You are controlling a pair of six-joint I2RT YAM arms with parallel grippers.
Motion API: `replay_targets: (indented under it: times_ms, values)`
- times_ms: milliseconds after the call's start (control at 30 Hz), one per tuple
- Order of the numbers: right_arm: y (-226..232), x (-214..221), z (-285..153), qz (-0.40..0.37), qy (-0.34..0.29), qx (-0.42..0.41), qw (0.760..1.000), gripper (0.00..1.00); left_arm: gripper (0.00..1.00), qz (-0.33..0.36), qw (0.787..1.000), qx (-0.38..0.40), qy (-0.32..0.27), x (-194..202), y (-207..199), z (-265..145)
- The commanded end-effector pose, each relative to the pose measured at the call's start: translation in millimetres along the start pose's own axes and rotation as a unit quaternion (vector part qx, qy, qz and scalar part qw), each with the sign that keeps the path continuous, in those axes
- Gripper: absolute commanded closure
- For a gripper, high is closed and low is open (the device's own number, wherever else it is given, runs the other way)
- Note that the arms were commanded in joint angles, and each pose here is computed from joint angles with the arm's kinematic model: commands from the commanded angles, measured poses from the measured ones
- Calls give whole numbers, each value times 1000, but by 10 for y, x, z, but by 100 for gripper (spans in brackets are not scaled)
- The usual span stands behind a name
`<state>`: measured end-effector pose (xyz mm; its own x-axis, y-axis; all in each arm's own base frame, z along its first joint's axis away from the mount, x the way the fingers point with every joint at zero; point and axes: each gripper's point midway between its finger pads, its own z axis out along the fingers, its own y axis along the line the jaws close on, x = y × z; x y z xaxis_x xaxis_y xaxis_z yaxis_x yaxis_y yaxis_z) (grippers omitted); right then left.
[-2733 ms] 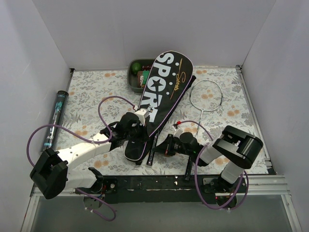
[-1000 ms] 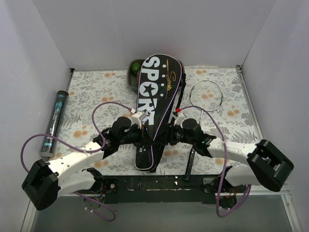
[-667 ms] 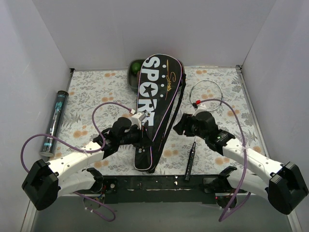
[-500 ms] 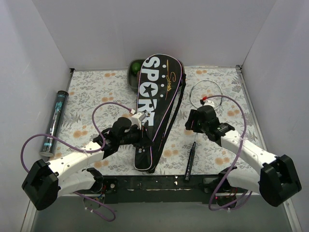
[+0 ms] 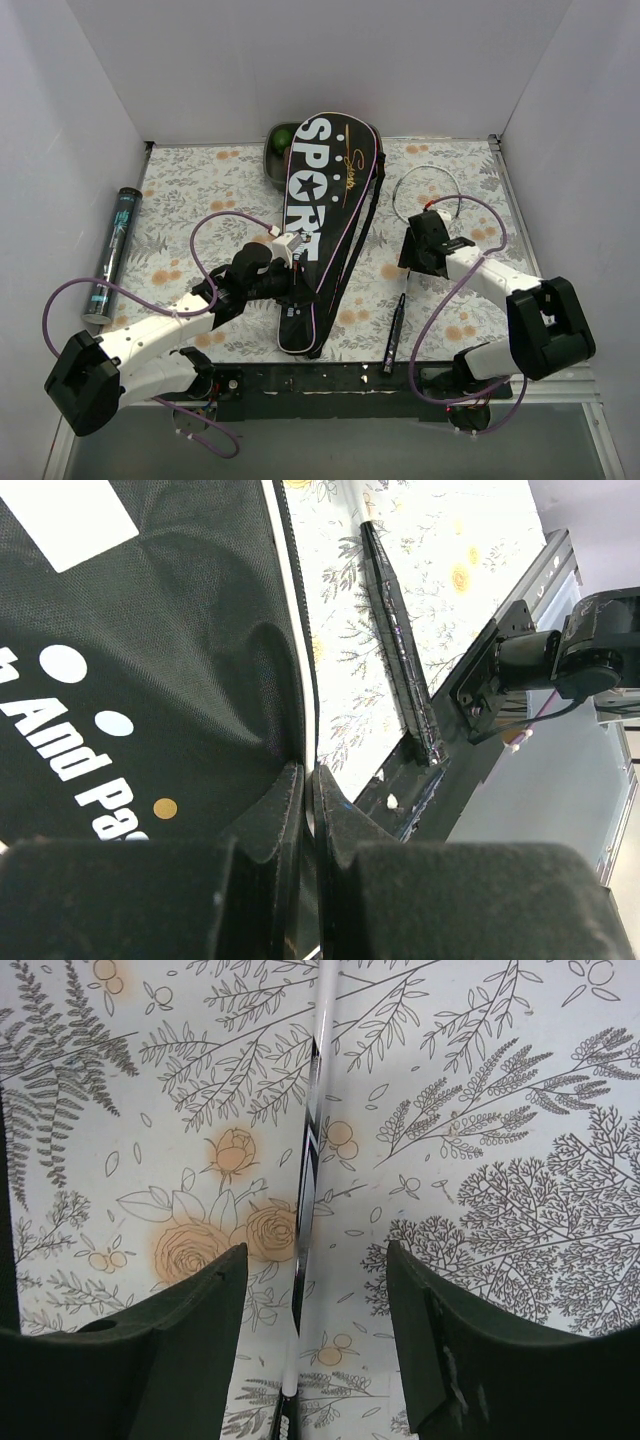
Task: Pack up the badminton gear
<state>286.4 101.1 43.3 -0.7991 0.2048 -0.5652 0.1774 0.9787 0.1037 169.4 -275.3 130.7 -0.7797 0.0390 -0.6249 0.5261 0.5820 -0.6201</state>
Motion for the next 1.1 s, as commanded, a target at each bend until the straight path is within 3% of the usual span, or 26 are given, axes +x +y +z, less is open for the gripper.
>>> replay_targets:
  times_ms: [0, 233, 333, 367, 600, 867, 1067]
  values:
    - [67, -182, 98, 3, -14, 1, 1000, 37, 100, 13, 1000, 16, -7, -15, -79, -56]
    - [120, -84, 256, 5, 9, -3, 1000, 43, 100, 17, 1000, 15, -2, -1, -70, -55]
    - [126, -44, 280, 0, 18, -5, 1000, 72, 100, 17, 1000, 18, 4, 20, -73, -38]
    - [121, -20, 292, -2, 22, -5, 1000, 98, 100, 16, 1000, 18, 5, 25, -68, -35]
    - [87, -187, 170, 6, -12, 3, 1000, 99, 100, 19, 1000, 19, 2, -17, -87, -28]
    - [175, -639, -457, 58, -99, -31, 993, 99, 100, 18, 1000, 19, -4, -57, -106, -33]
    - [285, -409, -777, 65, -107, -48, 991, 99, 100, 21, 999, 17, -16, -145, -140, -46]
